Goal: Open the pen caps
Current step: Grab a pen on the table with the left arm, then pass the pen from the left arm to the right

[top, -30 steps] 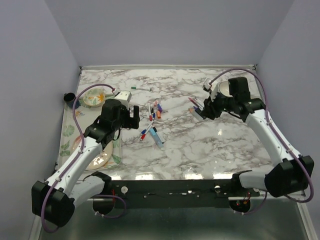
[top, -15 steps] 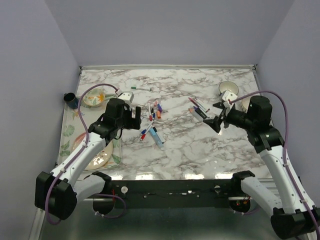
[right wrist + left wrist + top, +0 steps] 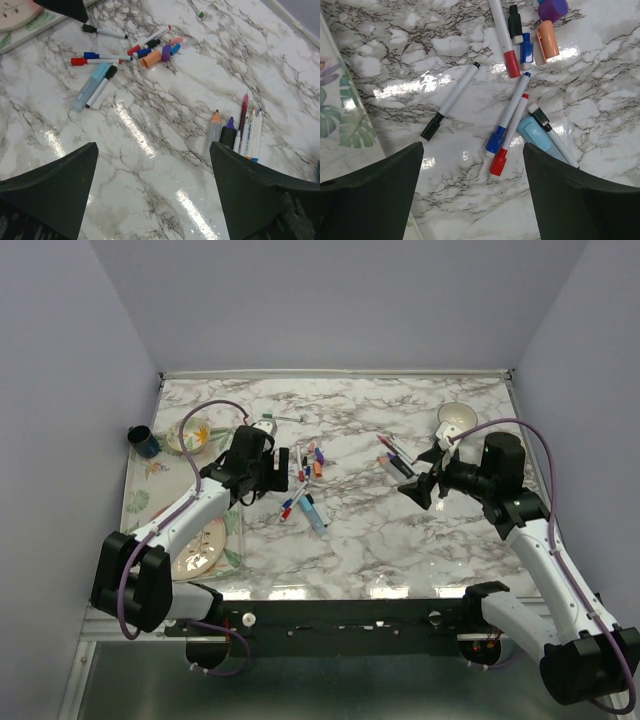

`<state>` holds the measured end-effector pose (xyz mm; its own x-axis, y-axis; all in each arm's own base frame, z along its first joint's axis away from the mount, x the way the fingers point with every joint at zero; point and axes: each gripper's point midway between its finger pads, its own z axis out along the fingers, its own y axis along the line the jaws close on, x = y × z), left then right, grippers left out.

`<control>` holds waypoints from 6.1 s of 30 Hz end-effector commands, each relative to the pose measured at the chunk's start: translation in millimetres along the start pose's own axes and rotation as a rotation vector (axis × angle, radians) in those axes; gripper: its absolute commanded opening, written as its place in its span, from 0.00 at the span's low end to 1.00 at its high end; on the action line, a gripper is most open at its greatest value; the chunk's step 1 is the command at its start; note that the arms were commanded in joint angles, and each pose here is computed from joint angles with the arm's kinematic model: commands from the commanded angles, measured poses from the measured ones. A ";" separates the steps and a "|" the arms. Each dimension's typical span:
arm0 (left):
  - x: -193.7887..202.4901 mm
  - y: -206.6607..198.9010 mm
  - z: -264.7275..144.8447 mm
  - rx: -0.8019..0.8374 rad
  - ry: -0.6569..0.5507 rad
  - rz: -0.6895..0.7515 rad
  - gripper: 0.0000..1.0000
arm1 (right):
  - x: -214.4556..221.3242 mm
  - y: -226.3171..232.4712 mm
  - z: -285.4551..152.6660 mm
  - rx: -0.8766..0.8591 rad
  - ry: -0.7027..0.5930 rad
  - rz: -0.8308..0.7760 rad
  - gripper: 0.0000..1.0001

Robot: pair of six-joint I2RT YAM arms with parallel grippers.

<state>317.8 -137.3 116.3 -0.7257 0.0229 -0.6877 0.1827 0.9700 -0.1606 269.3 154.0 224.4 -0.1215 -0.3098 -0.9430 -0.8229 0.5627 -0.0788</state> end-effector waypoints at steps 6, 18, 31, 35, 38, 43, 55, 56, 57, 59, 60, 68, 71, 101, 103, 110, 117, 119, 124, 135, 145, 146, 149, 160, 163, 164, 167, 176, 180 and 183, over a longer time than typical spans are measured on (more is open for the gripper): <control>37.4 -25.8 8.4 -0.078 0.033 -0.284 0.82 | -10.8 9.7 -3.4 -0.052 -0.037 -0.015 1.00; 70.2 -47.4 18.6 -0.437 0.069 -0.380 0.64 | -6.8 10.1 -1.3 -0.061 -0.024 -0.006 1.00; 78.2 -78.1 33.5 -0.392 0.109 -0.342 0.68 | -2.5 9.7 0.7 -0.067 -0.008 0.005 1.00; 81.5 -81.6 33.4 -0.377 0.115 -0.342 0.68 | -2.4 9.2 1.2 -0.068 -0.006 0.004 1.00; 83.5 -84.4 34.2 -0.368 0.121 -0.349 0.69 | -1.2 9.4 1.5 -0.069 -0.003 0.007 1.00; 84.0 -88.7 35.1 -0.358 0.125 -0.349 0.69 | 0.4 9.4 2.1 -0.072 0.002 0.011 1.00; 87.0 -94.4 37.7 -0.346 0.138 -0.335 0.69 | 0.5 9.2 2.3 -0.072 0.004 0.012 1.00; 87.2 -94.9 37.5 -0.345 0.138 -0.335 0.69 | 0.3 9.4 2.3 -0.074 0.003 0.012 1.00; 87.2 -95.4 37.7 -0.343 0.139 -0.336 0.69 | 0.5 9.2 2.3 -0.072 0.004 0.012 1.00; 87.6 -96.4 38.2 -0.341 0.140 -0.335 0.69 | 1.8 8.9 2.4 -0.072 0.007 0.012 1.00; 87.0 -97.2 38.3 -0.338 0.140 -0.337 0.69 | 1.1 9.0 2.0 -0.072 0.006 0.013 1.00; 88.1 -100.0 41.3 -0.342 0.155 -0.314 0.69 | 0.5 9.0 2.0 -0.071 0.004 0.007 1.00; 90.4 -97.9 41.7 -0.352 0.159 -0.313 0.69 | 0.8 9.1 2.0 -0.071 0.005 0.008 1.00; 111.9 -85.9 51.0 -0.400 0.187 -0.303 0.48 | 0.8 9.0 1.8 -0.071 0.007 0.008 1.00; 112.8 -84.6 51.7 -0.405 0.188 -0.305 0.47 | 0.1 9.1 1.7 -0.071 0.005 0.007 1.00; 116.7 -81.4 50.1 -0.413 0.191 -0.311 0.37 | 0.6 8.6 1.6 -0.069 0.008 0.005 1.00; 108.3 -80.6 38.6 -0.395 0.164 -0.325 0.21 | 1.4 8.1 1.5 -0.067 0.009 0.006 1.00; 106.0 -80.2 34.4 -0.388 0.156 -0.325 0.20 | 1.4 8.1 1.5 -0.067 0.009 0.006 1.00; 90.4 -85.9 16.3 -0.324 0.112 -0.326 0.15 | 2.3 8.3 2.0 -0.069 0.012 0.009 1.00; 52.4 -146.3 -21.9 0.167 -0.014 -0.296 0.05 | 3.1 21.8 4.3 -0.151 0.000 0.030 1.00; 14.6 -191.3 -52.1 0.501 -0.180 -0.297 0.01 | 11.8 45.6 10.5 -0.322 0.019 0.150 1.00; 9.7 -194.7 -53.6 0.513 -0.189 -0.305 0.01 | 13.0 47.5 11.4 -0.332 0.022 0.162 1.00; -2.0 -205.9 -55.8 0.551 -0.207 -0.332 0.01 | 15.0 50.0 14.2 -0.352 0.030 0.191 0.99; -39.0 -248.2 -45.2 0.648 -0.229 -0.436 0.01 | 25.9 52.7 27.7 -0.355 0.070 0.255 0.97; -44.1 -254.7 -43.0 0.658 -0.235 -0.453 0.01 | 26.8 51.3 28.9 -0.345 0.071 0.264 0.97; -47.0 -256.1 -43.4 0.661 -0.241 -0.458 0.01 | 26.9 51.0 29.2 -0.342 0.071 0.268 0.97; -50.6 -260.2 -41.2 0.659 -0.249 -0.468 0.01 | 27.0 50.0 30.4 -0.336 0.071 0.283 0.97; -53.8 -275.1 -31.5 0.623 -0.280 -0.494 0.01 | 26.2 42.9 36.4 -0.292 0.073 0.360 0.97; -51.9 -281.7 -26.3 0.616 -0.277 -0.498 0.02 | 27.9 33.5 40.1 -0.227 0.081 0.405 0.97; -50.4 -286.1 -25.0 0.614 -0.279 -0.503 0.02 | 32.1 25.7 43.2 -0.177 0.096 0.447 0.96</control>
<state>277.0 -402.2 200.2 -0.6836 -0.4607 -0.5660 0.2709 0.5600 -0.7830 253.2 195.5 185.9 -0.4753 -0.1835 -0.8604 -0.8259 0.4303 0.3644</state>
